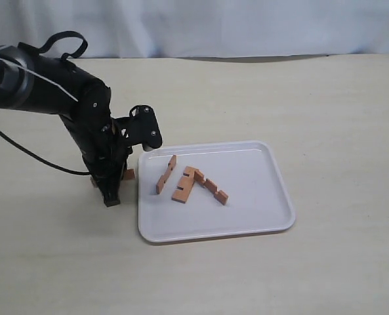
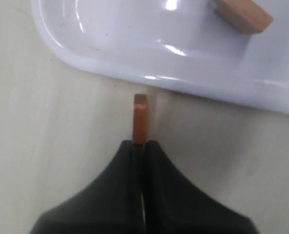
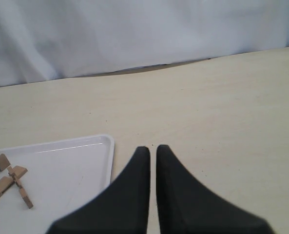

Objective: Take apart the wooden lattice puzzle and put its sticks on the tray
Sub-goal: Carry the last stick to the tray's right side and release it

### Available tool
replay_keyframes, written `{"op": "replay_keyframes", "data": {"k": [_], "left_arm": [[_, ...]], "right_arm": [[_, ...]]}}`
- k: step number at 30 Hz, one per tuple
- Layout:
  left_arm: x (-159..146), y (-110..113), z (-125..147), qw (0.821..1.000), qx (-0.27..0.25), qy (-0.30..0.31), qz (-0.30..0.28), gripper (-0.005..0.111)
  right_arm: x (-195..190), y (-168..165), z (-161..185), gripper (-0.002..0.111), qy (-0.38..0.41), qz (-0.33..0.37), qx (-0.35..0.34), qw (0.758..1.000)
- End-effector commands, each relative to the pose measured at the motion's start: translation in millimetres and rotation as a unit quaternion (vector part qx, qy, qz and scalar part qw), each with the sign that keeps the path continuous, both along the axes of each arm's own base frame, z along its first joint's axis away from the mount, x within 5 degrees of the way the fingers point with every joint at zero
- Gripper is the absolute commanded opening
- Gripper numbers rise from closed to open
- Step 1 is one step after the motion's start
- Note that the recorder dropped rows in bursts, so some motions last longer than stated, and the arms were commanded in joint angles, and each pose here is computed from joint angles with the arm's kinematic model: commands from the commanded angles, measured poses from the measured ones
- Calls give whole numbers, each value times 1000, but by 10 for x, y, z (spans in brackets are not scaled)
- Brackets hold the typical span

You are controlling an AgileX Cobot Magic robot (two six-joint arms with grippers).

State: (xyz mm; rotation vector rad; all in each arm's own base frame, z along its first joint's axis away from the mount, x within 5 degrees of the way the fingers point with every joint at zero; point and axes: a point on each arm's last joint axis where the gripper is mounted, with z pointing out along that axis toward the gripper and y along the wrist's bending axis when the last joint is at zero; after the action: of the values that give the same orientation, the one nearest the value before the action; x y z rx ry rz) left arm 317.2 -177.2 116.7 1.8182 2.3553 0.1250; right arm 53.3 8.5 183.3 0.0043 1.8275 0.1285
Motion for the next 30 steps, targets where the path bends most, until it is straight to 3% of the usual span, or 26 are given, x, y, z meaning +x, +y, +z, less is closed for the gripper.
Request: {"op": "replay_keyframes", "data": {"k": [1,2,5,8,11,14,17,21,23,30], "left_arm": [[-52,60,249,999,28,31,21,0],[-53,41,370,999,14,23,37,0],[-192,-254,844,992,-103,-9,70,0],[-323,-597,1001,981,-168,-39,88,0],[-461,-995,989,978,-186,-66,62,0],[-572,-1444,871,982,-167,-81,25,0],[-528,-1895,632,983,-147,-110,22,0],[-513,-2079,428,985,-128,-117,3,2],[-485,-2093,334,987,-106,-123,-8,9],[-474,-2096,239,988,-88,-125,-14,59]], "right_arm": [[9,-6,-6,5,0,-4,0,1000],[9,-6,-6,5,0,-4,0,1000],[9,-6,-6,5,0,-4,0,1000],[9,-6,-6,5,0,-4,0,1000],[9,-6,-6,5,0,-4,0,1000],[9,-6,-6,5,0,-4,0,1000],[9,-6,-6,5,0,-4,0,1000],[9,-6,-6,5,0,-4,0,1000],[9,-6,-6,5,0,-4,0,1000],[9,-6,-6,5,0,-4,0,1000]]}}
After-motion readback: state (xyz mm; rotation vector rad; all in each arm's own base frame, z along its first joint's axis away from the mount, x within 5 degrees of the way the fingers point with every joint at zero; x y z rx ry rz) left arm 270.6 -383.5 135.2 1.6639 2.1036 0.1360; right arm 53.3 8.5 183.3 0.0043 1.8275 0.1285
